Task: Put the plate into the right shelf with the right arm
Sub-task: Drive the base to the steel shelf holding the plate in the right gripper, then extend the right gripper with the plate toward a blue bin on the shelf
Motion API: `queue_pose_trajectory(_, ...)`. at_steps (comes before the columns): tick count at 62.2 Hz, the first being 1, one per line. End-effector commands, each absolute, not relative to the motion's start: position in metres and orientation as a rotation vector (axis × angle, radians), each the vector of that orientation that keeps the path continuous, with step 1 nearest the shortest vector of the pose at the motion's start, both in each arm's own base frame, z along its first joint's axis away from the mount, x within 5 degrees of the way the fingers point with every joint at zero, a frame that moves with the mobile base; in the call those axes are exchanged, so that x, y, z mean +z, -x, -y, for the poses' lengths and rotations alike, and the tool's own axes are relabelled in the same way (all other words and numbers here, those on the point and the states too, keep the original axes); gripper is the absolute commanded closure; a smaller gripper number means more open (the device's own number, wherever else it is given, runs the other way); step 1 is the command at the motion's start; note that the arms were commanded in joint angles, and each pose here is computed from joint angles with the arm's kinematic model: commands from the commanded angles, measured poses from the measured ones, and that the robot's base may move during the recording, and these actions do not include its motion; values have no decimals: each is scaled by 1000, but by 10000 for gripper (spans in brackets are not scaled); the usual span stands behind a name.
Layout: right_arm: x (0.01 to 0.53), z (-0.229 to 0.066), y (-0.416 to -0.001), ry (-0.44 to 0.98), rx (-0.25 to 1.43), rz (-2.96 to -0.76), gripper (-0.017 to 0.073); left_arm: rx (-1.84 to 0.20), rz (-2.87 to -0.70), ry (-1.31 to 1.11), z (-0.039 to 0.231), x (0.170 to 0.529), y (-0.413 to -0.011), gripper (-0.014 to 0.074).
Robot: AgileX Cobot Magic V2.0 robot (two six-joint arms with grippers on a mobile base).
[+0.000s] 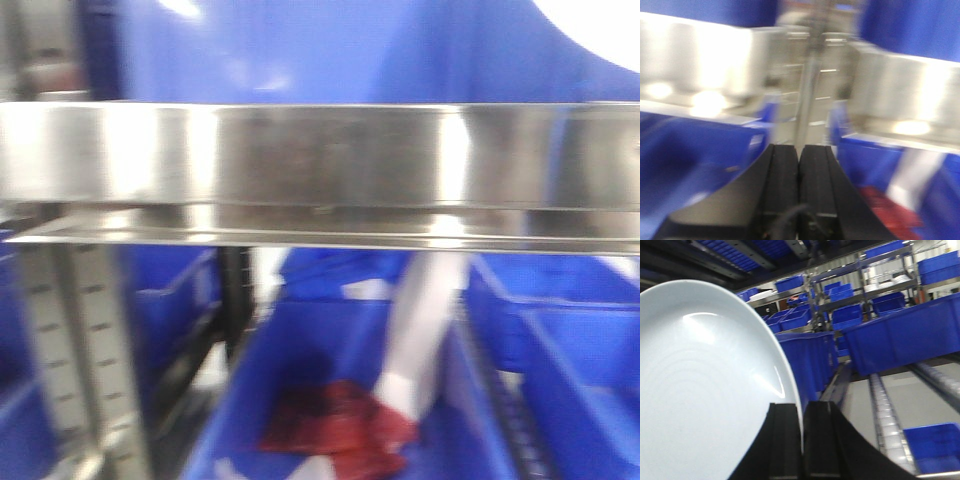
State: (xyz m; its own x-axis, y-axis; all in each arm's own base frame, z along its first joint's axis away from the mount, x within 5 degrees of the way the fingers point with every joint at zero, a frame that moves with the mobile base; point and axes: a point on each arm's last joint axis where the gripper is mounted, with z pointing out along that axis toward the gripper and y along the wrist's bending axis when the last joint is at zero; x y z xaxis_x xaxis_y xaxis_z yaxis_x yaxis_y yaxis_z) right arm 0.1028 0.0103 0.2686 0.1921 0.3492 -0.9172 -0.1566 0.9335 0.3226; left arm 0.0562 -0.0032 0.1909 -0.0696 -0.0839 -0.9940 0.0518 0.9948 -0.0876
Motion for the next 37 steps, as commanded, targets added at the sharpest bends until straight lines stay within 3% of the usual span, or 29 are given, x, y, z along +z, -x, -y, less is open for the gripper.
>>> queue_pose_trajectory(1,287,-8,-101,-162,344,-1208,505,-122,-1552,26,3,196,-56,640)
queue_pose_trajectory(37,287,-8,-101,-162,344,-1208,505,-122,-1552,26,3,196,-56,640)
